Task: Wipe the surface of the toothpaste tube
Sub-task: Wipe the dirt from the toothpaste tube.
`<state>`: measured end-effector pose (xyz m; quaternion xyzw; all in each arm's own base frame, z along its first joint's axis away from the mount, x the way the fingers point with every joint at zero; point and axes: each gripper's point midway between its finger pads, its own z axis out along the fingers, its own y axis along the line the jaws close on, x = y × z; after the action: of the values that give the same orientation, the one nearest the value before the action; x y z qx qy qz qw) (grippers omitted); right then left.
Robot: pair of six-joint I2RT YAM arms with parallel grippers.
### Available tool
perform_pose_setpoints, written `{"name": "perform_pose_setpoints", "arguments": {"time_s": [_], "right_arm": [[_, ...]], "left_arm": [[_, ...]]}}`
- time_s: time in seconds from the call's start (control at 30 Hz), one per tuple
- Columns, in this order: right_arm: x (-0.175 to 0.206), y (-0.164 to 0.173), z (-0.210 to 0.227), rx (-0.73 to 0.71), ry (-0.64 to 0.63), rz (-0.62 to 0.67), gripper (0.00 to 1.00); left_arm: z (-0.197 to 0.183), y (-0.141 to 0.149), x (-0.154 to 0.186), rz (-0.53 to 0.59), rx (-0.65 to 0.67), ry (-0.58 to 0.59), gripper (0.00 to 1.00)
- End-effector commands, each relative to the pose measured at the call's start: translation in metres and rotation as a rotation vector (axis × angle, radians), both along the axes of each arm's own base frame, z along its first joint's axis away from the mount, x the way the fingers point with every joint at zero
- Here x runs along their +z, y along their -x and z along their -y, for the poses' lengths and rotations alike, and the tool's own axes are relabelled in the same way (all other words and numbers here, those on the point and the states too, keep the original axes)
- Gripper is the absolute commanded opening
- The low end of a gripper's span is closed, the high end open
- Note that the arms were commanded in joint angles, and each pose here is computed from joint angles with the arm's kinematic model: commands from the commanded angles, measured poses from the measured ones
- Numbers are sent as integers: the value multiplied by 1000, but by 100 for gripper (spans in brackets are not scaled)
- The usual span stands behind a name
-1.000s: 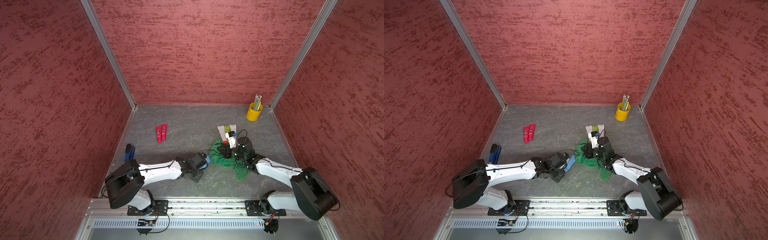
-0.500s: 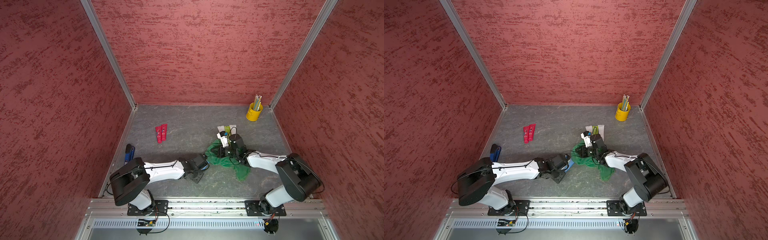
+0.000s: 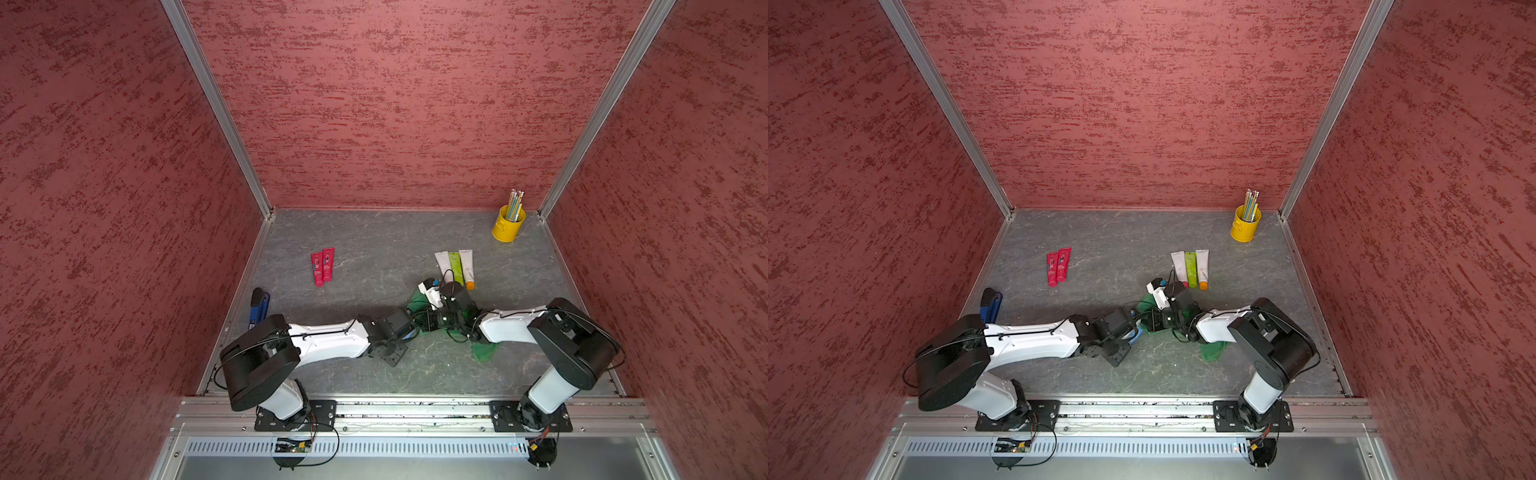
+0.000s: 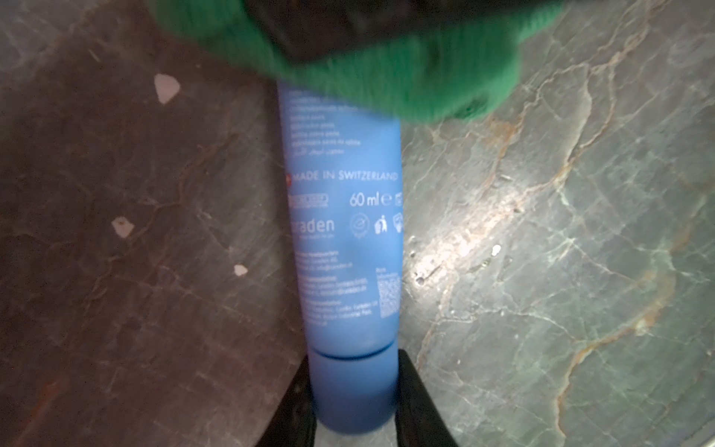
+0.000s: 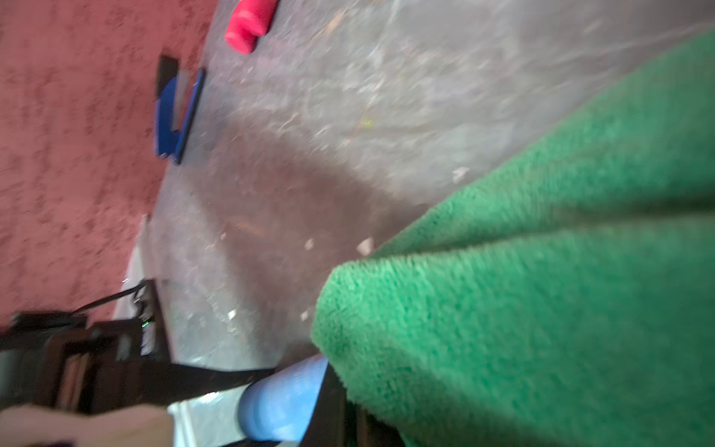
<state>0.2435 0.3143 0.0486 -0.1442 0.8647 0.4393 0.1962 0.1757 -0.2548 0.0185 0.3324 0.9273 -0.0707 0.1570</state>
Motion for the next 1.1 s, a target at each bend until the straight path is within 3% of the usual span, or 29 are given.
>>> {"name": "perform_pose_setpoints", "arguments": {"time_s": [0.0,0.13,0.47,0.6,0.8,1.07], "right_arm": [[-8,62,-23,165,-85,-183,0],[-16,63,-21,150,-54,-191,0],[6,-35,40,-144,141,-4,0],[10,-66,26,-129,142,8,0],[10,-71,17,-94,129,13,0],[-10,-40,4,-12,76,-81,0]], "left_arm": [[7,-16,8,50,12,29,18],[6,-17,9,49,16,38,16],[7,-14,9,54,8,37,15],[9,-7,4,35,1,23,17],[12,-9,1,58,-3,-31,18],[14,-8,-1,83,-10,-73,18]]}}
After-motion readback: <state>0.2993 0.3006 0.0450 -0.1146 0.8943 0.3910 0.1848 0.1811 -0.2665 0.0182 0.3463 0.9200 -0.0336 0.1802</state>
